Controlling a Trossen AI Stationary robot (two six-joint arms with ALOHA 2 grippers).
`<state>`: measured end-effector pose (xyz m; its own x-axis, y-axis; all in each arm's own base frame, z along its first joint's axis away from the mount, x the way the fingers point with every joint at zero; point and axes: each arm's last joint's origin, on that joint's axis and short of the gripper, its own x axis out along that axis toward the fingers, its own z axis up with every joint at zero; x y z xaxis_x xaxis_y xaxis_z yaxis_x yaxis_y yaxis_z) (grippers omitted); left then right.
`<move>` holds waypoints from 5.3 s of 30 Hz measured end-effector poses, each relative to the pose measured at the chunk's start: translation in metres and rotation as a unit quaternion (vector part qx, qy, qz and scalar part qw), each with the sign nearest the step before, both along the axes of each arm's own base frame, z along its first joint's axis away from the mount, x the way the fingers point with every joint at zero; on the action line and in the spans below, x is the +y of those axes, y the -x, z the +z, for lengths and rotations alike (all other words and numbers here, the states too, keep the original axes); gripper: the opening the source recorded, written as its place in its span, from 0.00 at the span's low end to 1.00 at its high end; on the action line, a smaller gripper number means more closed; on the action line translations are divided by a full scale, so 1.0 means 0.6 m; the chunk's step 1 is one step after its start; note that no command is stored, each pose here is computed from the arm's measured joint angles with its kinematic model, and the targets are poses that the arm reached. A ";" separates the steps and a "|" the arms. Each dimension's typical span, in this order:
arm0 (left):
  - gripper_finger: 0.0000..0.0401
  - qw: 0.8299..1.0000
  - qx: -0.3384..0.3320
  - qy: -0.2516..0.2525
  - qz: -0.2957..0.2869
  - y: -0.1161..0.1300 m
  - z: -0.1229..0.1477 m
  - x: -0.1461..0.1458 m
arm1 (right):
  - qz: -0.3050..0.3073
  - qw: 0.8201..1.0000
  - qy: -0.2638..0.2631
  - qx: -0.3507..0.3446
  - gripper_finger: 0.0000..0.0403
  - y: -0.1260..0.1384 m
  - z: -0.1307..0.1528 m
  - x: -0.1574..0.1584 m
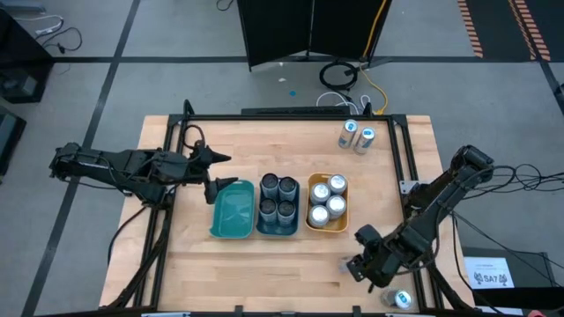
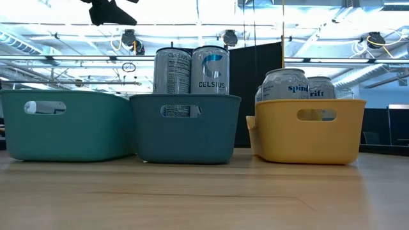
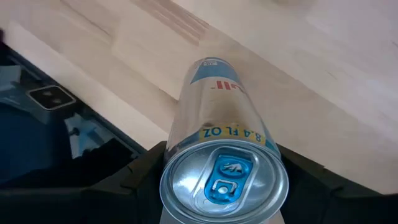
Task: Sort soda cans
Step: Put the center blue soda can can into the green bin
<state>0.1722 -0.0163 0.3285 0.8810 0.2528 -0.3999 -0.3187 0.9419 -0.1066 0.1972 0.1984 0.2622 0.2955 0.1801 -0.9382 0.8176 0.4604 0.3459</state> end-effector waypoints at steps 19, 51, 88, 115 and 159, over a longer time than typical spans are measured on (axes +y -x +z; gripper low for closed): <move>0.87 0.995 0.048 0.022 -0.080 -0.038 -0.027 -0.089 | 0.059 0.993 -0.007 -0.106 0.56 -0.073 0.014 -0.041; 0.87 0.970 0.060 0.136 -0.194 -0.105 -0.049 -0.152 | 0.102 0.929 0.032 -0.355 0.56 -0.179 0.092 -0.122; 0.87 0.956 0.205 0.127 -0.170 -0.132 0.008 -0.132 | 0.255 0.906 0.164 -0.294 0.56 -0.387 0.187 -0.189; 0.64 0.958 0.202 0.109 -0.169 -0.139 0.008 -0.116 | 0.251 0.909 0.166 -0.287 0.56 -0.388 0.186 -0.201; 0.64 0.983 0.133 0.070 0.104 -0.025 -0.025 -0.114 | 0.110 0.921 0.332 -0.168 0.82 -0.176 0.281 -0.125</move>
<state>0.1874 -0.0848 0.3137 0.6759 0.3426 -0.6525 -0.5374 0.8350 -0.1182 0.3027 0.1231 0.4309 0.6150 -0.3111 -0.7246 0.5770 0.8038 0.1446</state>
